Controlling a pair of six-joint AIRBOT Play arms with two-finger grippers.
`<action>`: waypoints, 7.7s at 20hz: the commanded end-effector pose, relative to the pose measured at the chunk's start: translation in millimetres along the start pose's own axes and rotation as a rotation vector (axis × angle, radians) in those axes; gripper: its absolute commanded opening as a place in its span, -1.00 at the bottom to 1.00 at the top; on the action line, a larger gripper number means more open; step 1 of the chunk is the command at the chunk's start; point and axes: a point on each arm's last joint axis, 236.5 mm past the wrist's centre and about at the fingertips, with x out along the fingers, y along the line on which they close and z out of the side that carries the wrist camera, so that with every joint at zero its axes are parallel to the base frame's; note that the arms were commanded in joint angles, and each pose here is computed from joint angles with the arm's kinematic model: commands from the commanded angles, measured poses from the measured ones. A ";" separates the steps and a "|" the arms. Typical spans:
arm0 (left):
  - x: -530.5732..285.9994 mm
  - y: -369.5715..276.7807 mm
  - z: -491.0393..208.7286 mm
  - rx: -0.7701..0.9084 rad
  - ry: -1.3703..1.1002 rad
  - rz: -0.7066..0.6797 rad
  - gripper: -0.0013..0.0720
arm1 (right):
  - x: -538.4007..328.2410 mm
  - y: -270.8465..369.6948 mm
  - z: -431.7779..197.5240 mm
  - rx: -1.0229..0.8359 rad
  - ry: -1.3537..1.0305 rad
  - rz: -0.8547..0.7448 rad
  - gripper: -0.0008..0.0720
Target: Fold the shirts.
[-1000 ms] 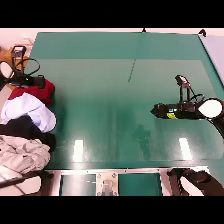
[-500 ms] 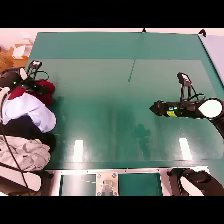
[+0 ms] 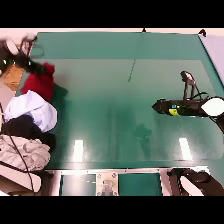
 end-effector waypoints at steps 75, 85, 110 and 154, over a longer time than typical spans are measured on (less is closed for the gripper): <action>-530.3 -177.3 -0.5 0.016 -1.009 -0.415 -0.91 | -400.6 175.1 175.4 -0.389 -1.010 0.314 -0.94; -39.8 -141.1 -43.6 -0.304 0.002 -0.514 -0.91 | 50.7 110.4 203.7 -0.083 -0.103 0.337 -0.94; 94.3 -150.6 -69.8 -0.292 0.216 -0.615 -0.91 | 31.0 -47.8 -177.7 0.619 0.406 0.007 0.22; 62.9 -149.8 -176.8 -0.046 0.408 -0.805 0.51 | 80.1 -157.7 18.9 0.363 0.306 -0.054 -0.93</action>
